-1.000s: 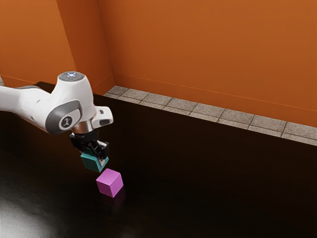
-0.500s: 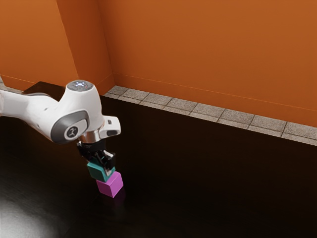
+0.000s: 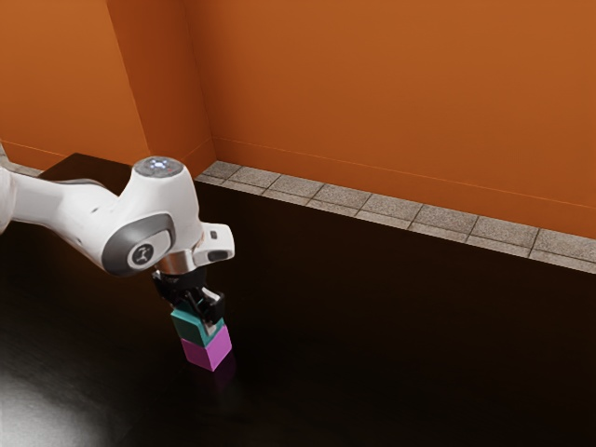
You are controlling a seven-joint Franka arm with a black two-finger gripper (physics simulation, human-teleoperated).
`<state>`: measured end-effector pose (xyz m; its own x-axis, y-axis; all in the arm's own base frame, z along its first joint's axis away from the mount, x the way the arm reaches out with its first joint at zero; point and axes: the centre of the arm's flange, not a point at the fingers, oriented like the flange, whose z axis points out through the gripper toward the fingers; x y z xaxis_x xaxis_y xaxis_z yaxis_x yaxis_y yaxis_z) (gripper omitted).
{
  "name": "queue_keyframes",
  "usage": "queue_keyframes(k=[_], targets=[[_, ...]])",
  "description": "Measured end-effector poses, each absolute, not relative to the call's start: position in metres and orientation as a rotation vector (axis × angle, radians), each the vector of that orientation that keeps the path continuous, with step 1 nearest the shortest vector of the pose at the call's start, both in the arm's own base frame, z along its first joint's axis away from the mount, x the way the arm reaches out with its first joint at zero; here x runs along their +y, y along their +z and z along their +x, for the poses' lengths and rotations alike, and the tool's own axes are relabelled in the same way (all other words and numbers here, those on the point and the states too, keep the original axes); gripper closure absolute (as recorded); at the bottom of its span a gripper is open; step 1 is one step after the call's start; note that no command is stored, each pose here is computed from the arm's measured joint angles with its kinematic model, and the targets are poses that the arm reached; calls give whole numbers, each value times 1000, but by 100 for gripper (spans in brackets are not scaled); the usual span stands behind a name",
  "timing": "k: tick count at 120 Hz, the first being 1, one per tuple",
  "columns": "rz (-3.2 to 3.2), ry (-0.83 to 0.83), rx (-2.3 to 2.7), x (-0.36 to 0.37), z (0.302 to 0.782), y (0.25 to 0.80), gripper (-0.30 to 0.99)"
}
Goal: Pick up the blue block with one arm, and put the blue block on the pink block with one arm
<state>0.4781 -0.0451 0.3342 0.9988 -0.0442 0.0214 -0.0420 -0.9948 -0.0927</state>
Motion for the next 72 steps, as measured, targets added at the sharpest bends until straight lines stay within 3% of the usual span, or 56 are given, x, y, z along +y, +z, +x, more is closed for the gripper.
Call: queue_keyframes(k=[14,46,62,72], targets=[[-3047,-30,66,-45,479,332,29],[-3046,-8,82,-47,482,324,9],[-3045,-44,90,-48,489,336,5],[-3031,-129,86,-46,510,374,3]])
